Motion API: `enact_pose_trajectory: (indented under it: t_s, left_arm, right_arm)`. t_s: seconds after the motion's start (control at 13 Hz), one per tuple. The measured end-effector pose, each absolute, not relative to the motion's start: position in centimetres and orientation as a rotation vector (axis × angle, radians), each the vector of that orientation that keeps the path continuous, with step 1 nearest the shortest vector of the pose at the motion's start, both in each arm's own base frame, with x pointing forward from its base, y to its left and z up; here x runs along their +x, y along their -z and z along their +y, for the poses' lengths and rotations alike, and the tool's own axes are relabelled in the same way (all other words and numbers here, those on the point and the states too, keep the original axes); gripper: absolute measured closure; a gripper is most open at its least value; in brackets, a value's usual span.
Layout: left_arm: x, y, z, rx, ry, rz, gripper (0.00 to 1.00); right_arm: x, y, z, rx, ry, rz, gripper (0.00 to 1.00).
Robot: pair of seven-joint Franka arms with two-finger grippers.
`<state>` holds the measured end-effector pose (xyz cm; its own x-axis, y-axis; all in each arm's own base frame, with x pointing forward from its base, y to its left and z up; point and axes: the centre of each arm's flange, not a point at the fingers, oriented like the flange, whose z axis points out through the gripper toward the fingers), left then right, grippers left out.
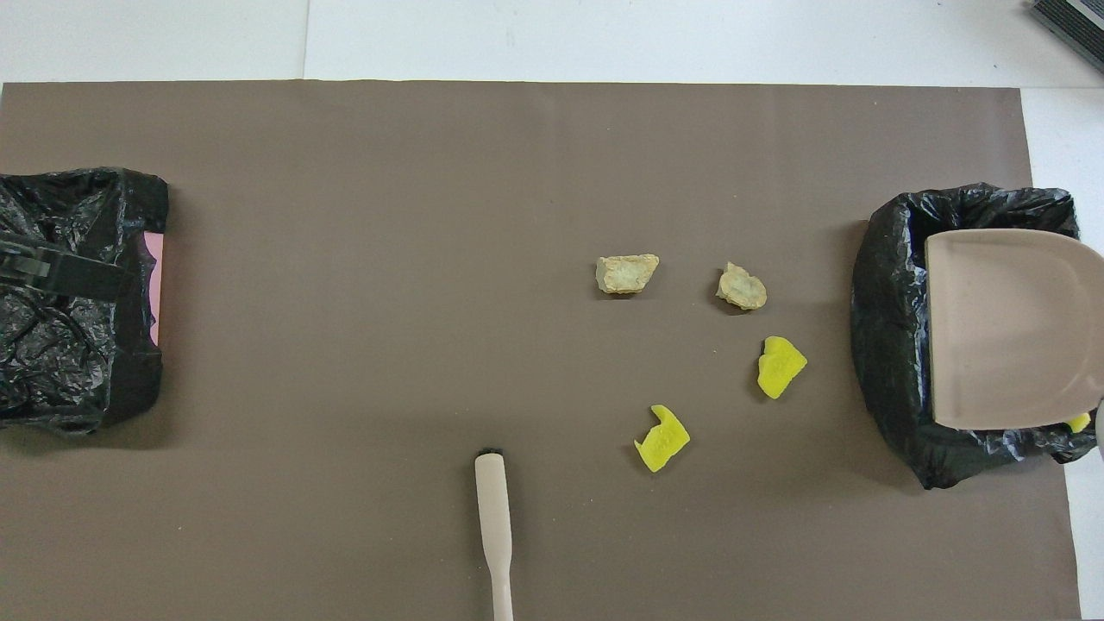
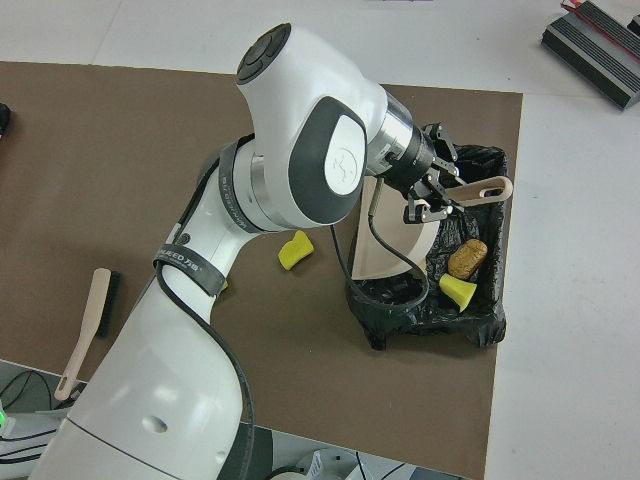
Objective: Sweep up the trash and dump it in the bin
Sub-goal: 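Bring the empty dustpan back to the mat center with the right gripper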
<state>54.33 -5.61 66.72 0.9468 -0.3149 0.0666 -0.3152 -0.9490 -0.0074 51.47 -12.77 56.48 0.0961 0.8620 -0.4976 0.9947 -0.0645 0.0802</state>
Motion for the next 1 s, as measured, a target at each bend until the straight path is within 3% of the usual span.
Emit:
enact_pose_trajectory:
  t_s: [0.54, 1.0]
  left_arm:
    - [54.3, -66.7, -5.6, 3.096, -0.105, -0.501, 0.00]
    - [54.3, -66.7, -5.6, 3.096, -0.104, -0.501, 0.00]
  right_arm:
    - [53.4, -51.1, -3.1, 2.398, 0.270, 1.662, 0.68]
    - [53.2, -46.5, 9.8, 2.827, 0.237, 1.095, 0.68]
